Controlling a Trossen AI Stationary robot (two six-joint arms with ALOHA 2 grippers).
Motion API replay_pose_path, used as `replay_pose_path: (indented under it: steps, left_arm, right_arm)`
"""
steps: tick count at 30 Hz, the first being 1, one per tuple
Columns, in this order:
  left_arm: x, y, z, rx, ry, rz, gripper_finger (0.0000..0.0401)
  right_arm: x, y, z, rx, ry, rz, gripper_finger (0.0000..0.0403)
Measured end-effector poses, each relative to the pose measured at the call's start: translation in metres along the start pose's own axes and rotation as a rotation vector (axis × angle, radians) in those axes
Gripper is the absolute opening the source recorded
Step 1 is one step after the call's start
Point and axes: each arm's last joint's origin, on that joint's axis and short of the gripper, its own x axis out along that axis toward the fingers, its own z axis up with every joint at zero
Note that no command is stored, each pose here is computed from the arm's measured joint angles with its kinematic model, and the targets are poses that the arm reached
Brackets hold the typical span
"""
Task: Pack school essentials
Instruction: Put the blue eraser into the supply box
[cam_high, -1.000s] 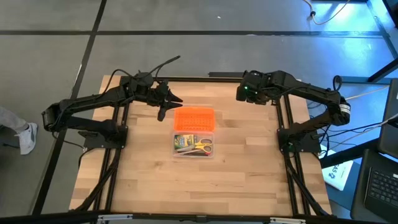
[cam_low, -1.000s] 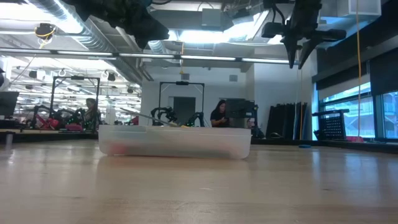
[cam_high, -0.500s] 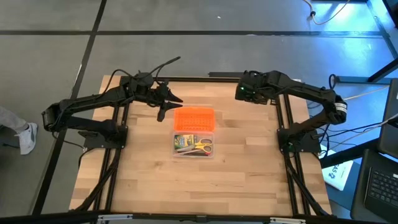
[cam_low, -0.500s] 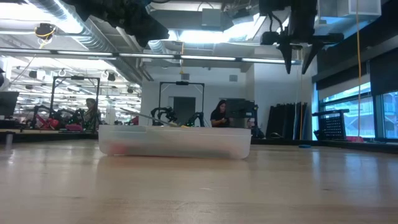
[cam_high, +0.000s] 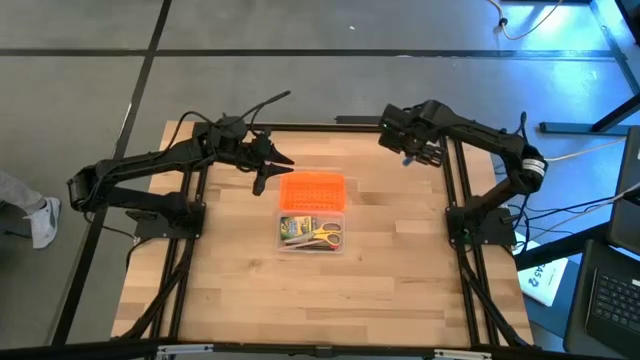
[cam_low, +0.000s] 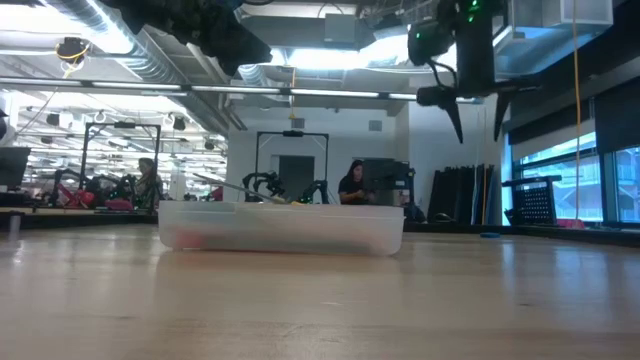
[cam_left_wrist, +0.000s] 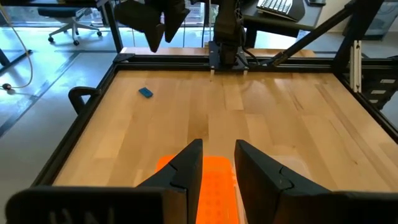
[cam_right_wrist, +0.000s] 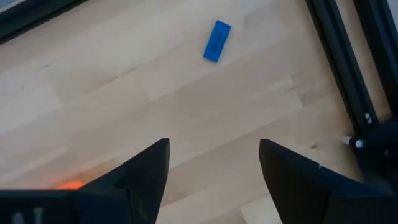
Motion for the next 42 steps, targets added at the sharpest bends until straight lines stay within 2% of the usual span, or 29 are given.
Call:
replay_pose_path:
  steps: [12,18,25,35,42]
  left_arm:
    - [0.0,0.0,0.0,-0.001,0.001,0.0,0.0086]
    - [0.0,0.0,0.0,0.0,0.003,0.013,0.0086]
    - [0.0,0.001,0.0,0.0,0.008,0.047,0.0086]
    - [0.0,0.001,0.0,0.0,0.008,0.047,0.0086]
    - [0.0,0.001,0.0,0.0,0.007,0.049,0.0086]
  right_arm:
    - [0.051,0.021,0.04,0.098,0.072,-0.135,0.0249]
    - [0.073,0.031,0.055,0.073,0.157,-0.103,0.0249]
    - [0.094,0.033,0.069,0.084,0.203,-0.152,0.0249]
    - [0.11,0.032,0.078,0.071,0.225,-0.204,0.0249]
    - [0.142,0.018,0.064,0.08,0.286,-0.224,0.0249]
